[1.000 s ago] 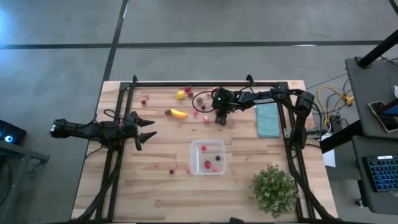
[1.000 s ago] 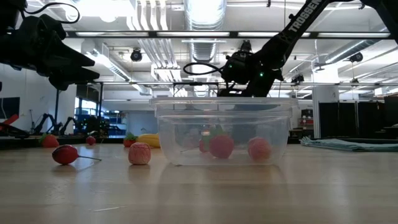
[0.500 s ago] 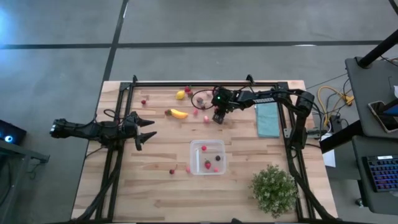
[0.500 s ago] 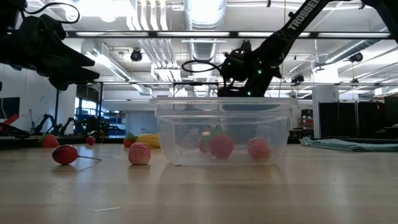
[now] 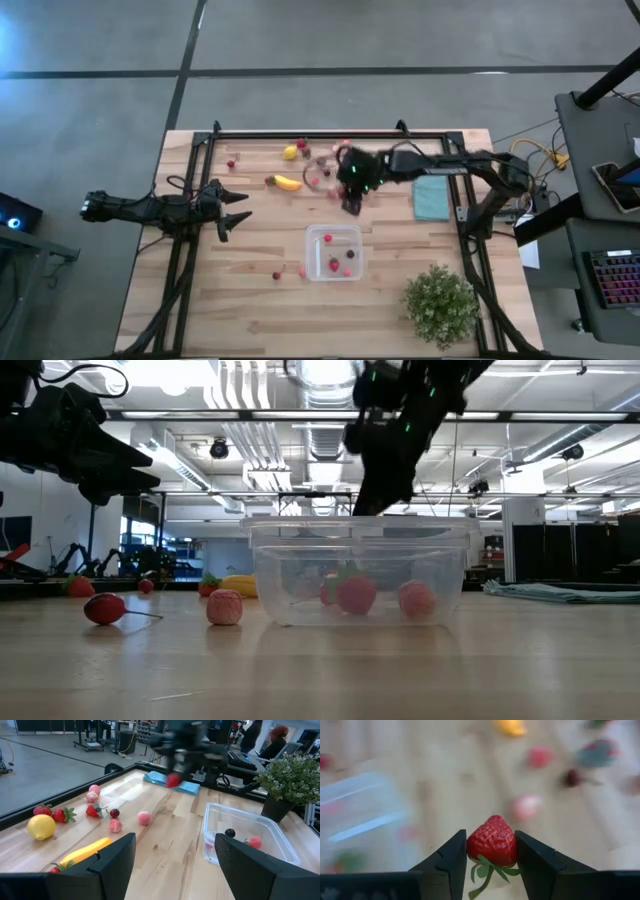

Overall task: Pick and placing Produce into tupperware
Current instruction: Put the red strawberry into the transparent bin, then put the pink peach into the transparent bin

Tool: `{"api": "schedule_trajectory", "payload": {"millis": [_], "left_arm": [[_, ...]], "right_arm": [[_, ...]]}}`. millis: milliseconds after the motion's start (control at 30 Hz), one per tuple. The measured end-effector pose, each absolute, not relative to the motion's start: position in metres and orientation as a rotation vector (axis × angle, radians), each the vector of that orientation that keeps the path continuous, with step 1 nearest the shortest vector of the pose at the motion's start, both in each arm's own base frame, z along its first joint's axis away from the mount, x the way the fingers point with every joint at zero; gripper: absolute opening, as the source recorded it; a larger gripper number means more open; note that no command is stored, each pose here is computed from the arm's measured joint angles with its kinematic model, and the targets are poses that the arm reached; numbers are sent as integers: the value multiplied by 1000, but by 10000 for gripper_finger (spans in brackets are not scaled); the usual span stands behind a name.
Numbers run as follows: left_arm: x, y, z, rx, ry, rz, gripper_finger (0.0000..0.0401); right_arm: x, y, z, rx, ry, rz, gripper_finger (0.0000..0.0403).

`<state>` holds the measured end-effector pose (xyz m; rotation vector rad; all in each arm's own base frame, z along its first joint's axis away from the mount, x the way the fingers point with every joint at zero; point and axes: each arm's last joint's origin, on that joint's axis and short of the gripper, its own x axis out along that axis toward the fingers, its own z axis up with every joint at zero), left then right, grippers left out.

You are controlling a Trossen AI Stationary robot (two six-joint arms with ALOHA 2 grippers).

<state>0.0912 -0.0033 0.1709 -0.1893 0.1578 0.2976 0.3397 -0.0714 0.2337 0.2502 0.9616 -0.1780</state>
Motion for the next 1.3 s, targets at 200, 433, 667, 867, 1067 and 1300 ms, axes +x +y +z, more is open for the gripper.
{"api": "schedule_trajectory", "payload": {"millis": [200, 433, 667, 867, 1067, 1300], "left_arm": [[91, -3, 171, -189, 158, 298, 258], [91, -3, 171, -189, 160, 297, 258], [91, -3, 171, -190, 156, 297, 258], [91, -3, 171, -190, 157, 298, 258], [91, -3, 171, -189, 157, 297, 258], [91, -3, 171, -190, 157, 297, 258]], "right_arm": [[343, 22, 253, 307, 870, -146, 141], [357, 85, 223, 359, 909, -238, 145], [384, 89, 205, 382, 974, -347, 208], [391, 82, 228, 361, 972, -445, 269], [377, 41, 300, 335, 734, -636, 281], [322, -66, 361, 410, 571, -941, 275]]}}
